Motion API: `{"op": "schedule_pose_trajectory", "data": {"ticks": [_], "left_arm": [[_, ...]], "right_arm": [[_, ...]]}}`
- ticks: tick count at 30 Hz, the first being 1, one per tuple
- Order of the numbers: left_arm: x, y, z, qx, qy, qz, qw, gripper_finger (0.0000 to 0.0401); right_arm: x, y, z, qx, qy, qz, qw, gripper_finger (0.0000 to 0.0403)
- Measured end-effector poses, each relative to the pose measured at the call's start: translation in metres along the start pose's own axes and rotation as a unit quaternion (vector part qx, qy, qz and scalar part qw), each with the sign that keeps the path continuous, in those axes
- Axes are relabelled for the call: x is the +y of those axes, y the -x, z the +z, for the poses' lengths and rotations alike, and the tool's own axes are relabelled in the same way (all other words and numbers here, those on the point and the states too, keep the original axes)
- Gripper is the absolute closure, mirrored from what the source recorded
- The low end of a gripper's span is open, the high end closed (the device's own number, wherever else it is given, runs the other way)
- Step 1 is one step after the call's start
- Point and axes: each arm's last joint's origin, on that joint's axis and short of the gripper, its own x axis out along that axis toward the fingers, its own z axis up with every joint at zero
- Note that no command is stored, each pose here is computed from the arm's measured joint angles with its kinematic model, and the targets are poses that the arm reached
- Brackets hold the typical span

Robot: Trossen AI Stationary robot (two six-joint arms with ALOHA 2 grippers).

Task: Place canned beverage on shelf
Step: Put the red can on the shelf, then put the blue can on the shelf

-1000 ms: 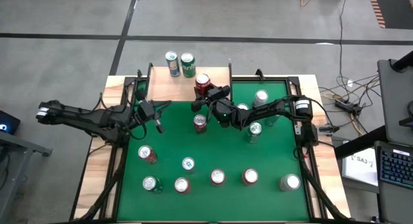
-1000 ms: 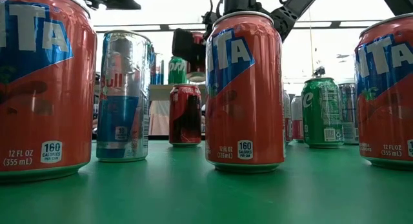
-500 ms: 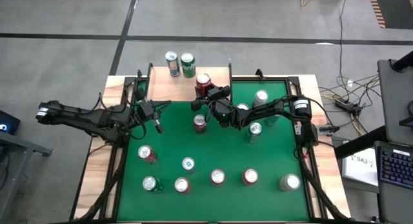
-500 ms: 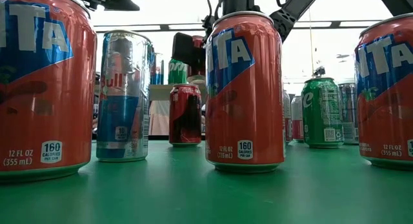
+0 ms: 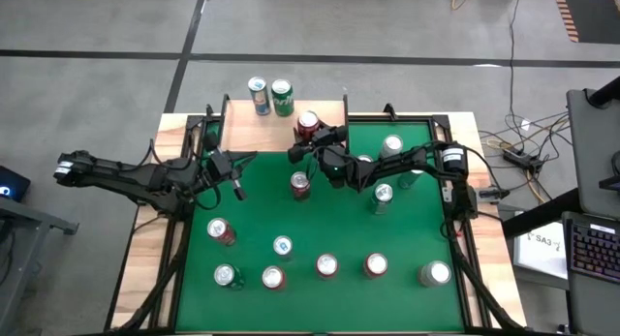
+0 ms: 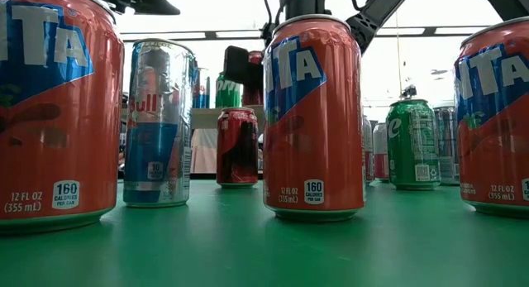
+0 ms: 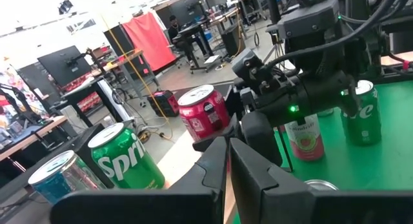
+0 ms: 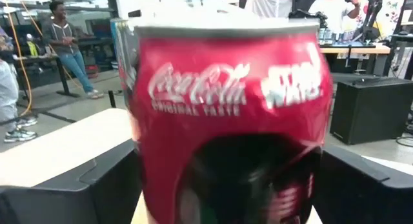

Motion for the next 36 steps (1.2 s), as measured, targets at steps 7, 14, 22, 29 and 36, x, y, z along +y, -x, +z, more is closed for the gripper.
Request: {"op": "schedule_pose_trajectory", "data": {"ticks": [7, 14, 22, 29, 36], "left_arm": [[-0.001, -0.001, 0.0, 0.001, -0.003, 0.0, 1.0, 0.0398], [-0.001, -0.001, -0.001, 0.003, -0.006, -0.001, 1.0, 0.0398], [-0.001, -0.001, -0.001, 0.003, -0.006, -0.001, 1.0, 0.0398], [-0.002, -0.001, -0.001, 0.004, -0.009, -0.001, 1.0, 0.0398], [-0.002, -0.001, -0.001, 0.004, -0.009, -0.001, 1.0, 0.0398]], "right_arm": [[-0.002, -0.002, 0.0, 0.0, 0.013, -0.004, 1.0, 0.0046], [-0.001, -0.008, 0.009, -0.009, 0.031, -0.01, 0.999, 0.0045], [0.009, -0.011, 0.031, -0.03, 0.07, -0.018, 0.997, 0.0044], [0.023, -0.004, 0.061, -0.042, 0.128, -0.064, 0.989, 0.0044], [0.045, 0.015, 0.108, -0.064, 0.187, -0.069, 0.978, 0.0044]]}}
